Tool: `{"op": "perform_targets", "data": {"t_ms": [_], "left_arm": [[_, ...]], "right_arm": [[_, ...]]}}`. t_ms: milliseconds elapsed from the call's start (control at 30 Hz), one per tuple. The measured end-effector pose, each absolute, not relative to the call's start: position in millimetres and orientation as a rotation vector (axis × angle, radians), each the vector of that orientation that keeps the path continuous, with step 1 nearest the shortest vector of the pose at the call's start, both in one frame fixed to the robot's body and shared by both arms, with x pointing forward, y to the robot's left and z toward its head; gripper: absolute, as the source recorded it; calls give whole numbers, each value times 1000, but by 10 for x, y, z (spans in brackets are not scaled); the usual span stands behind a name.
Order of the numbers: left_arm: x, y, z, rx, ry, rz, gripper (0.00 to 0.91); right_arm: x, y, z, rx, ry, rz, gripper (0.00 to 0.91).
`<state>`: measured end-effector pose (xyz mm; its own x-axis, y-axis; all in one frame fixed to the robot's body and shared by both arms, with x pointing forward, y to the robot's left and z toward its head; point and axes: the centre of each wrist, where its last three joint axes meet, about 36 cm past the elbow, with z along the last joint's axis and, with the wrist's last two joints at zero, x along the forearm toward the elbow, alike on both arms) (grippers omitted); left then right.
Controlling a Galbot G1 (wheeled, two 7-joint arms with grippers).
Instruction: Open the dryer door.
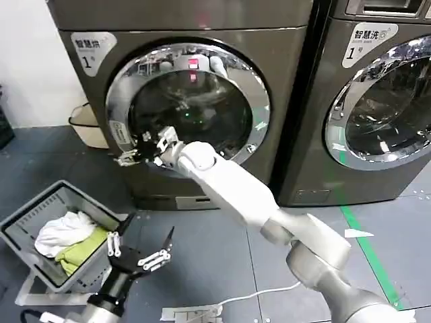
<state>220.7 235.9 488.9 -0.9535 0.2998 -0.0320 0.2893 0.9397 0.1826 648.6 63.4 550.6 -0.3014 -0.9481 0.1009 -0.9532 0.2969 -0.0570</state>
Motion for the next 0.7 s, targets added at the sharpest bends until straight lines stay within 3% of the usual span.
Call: {"op": "perform_targets", "data": {"t_ms": [233, 700], "left_arm": [[2207, 2386, 4909, 450, 3032, 279, 907], [2246, 2500, 4896, 411, 3041, 292, 907]], "right_arm": [[6311, 697, 5589, 1979, -2391, 121, 907], [6179, -213, 5712, 2240, -2126, 147, 907]]}}
